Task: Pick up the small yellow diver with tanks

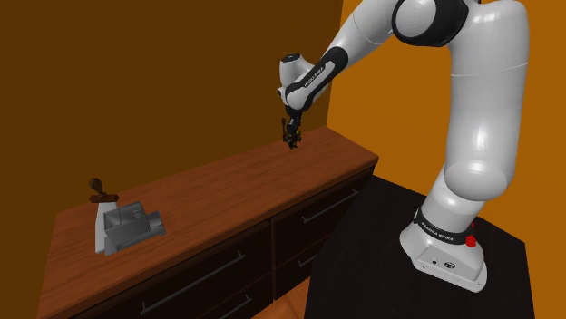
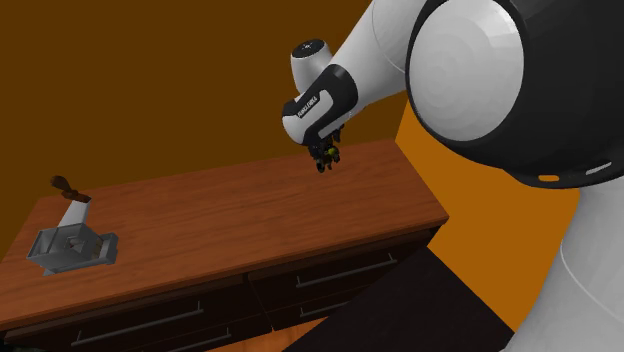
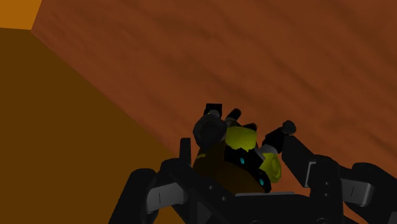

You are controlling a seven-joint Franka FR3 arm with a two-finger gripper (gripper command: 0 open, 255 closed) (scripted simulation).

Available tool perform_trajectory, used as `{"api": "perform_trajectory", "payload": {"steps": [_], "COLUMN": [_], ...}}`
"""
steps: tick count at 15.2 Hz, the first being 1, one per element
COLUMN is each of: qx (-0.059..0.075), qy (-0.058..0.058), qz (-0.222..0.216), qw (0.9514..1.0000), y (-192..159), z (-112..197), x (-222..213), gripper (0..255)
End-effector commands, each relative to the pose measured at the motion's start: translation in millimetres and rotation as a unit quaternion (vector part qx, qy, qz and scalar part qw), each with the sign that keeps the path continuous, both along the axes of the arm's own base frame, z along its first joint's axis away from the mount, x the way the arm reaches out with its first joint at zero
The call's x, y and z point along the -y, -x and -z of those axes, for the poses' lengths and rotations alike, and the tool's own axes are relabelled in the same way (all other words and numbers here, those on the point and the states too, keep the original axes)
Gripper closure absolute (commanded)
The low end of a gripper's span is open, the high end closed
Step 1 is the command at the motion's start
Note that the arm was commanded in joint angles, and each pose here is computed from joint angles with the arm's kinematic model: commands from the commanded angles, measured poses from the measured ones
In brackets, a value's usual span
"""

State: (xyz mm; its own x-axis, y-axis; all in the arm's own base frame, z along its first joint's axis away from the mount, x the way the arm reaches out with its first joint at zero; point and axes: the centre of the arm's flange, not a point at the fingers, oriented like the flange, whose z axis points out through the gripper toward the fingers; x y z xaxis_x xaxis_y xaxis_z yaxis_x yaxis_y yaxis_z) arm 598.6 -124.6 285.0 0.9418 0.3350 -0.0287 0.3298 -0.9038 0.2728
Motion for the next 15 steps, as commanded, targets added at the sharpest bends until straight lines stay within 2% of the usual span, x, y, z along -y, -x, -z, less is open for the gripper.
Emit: {"api": "perform_trajectory", "payload": {"steps": [1, 5, 15], "qx": [-0.002, -0.002, -0.002], "qy": [0.0, 0.0, 0.0], "qz": [0.0, 0.0, 0.0], "qw": [1.0, 1.0, 1.0], "y": [1, 1, 1], "z": [2, 1, -51], "x": [0, 0, 0], "gripper": [255, 255, 255]}}
